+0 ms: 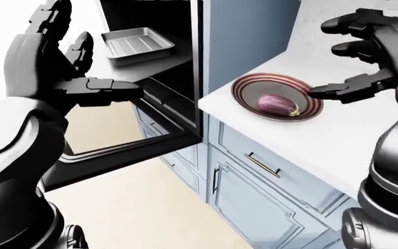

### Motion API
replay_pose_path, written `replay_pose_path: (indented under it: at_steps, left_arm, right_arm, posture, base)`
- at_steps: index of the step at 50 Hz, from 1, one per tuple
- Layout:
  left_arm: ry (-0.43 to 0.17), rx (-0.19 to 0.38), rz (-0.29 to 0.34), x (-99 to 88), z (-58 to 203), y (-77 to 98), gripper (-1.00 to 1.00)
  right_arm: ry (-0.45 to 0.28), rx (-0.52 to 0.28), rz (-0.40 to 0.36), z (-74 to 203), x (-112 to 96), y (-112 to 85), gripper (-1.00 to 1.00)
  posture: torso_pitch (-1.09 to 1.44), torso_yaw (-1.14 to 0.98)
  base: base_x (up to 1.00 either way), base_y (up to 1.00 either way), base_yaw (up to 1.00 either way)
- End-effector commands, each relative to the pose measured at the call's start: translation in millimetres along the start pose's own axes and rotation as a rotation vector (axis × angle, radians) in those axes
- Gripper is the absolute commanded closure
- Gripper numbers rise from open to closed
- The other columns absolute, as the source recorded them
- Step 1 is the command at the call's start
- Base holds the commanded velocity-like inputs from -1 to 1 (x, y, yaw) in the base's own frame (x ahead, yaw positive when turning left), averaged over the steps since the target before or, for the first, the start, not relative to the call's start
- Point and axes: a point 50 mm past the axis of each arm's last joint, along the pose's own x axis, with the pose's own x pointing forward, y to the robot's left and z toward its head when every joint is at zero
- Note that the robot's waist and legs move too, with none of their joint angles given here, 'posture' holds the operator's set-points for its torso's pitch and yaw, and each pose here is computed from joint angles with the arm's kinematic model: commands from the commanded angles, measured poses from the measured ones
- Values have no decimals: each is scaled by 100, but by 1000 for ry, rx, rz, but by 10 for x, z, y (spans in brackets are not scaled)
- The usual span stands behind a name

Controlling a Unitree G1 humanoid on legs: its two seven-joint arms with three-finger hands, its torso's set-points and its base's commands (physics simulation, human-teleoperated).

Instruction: Pick the eggplant from the top rack in the oven and place it on the plate on the counter.

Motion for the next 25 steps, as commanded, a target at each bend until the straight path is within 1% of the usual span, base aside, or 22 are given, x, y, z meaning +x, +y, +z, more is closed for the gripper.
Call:
replay_pose_path:
  at_steps: [1, 2, 4, 5, 7, 11, 12, 13, 15, 17, 19, 22, 24, 25]
  left_arm:
    - [-93, 2, 10, -78, 207, 84, -100]
    - [-98, -1, 26, -106, 234, 147, -100]
    - [-106, 5, 39, -177, 262, 210, -100]
    - [-110, 8, 47, -204, 278, 244, -100]
    - [-116, 9, 68, -270, 285, 334, -100]
    - [-123, 9, 107, -351, 312, 494, -100]
    - [-129, 3, 119, -375, 324, 521, -100]
    - [-135, -4, 126, -428, 325, 544, -100]
    - [-162, 27, 129, -599, 313, 558, -100]
    - [-211, 46, 166, -771, 400, 632, -100]
    - [-223, 42, 191, -854, 435, 717, -100]
    - [-237, 26, 215, -973, 507, 794, -100]
    - [-239, 34, 230, -1002, 558, 838, -100]
    - [-253, 58, 263, -1011, 548, 872, -100]
  right_arm:
    - [-25, 41, -57, 18, -306, -258, -41]
    - [-22, 44, -81, -26, -433, -368, -44]
    - [-21, 48, -105, -88, -625, -492, -45]
    - [-23, 68, -114, -110, -708, -538, -49]
    - [-18, 77, -137, -155, -825, -642, -56]
    - [-7, 137, -176, -291, -999, -746, -65]
    - [-4, 178, -184, -347, -1090, -717, -73]
    - [-1, 203, -195, -405, -1150, -698, -76]
    - [7, 218, -228, -498, -1279, -682, -93]
    - [5, 256, -253, -569, -1423, -694, -100]
    - [-4, 267, -270, -592, -1525, -748, -100]
    - [-17, 275, -288, -598, -1644, -832, -100]
    - [-28, 290, -302, -635, -1688, -833, -100]
    - [-38, 302, -331, -629, -1729, -874, -100]
  posture:
    - [-17, 0]
    - [-17, 0]
    - [-17, 0]
    - [-17, 0]
    - [-17, 0]
    - [-17, 0]
    - [-17, 0]
    - [-17, 0]
    - [-17, 0]
    - [-17, 0]
    - [-17, 0]
    - [-17, 0]
    - [-17, 0]
    - [-17, 0]
  base:
    - [0, 0, 0]
    - [0, 0, 0]
    - [0, 0, 0]
    - [0, 0, 0]
    - [0, 0, 0]
    - [0, 0, 0]
    - [0, 0, 0]
    - [0, 0, 0]
    - [0, 0, 0]
    - [0, 0, 0]
    - [0, 0, 0]
    - [0, 0, 0]
    - [0, 0, 0]
    - [0, 0, 0]
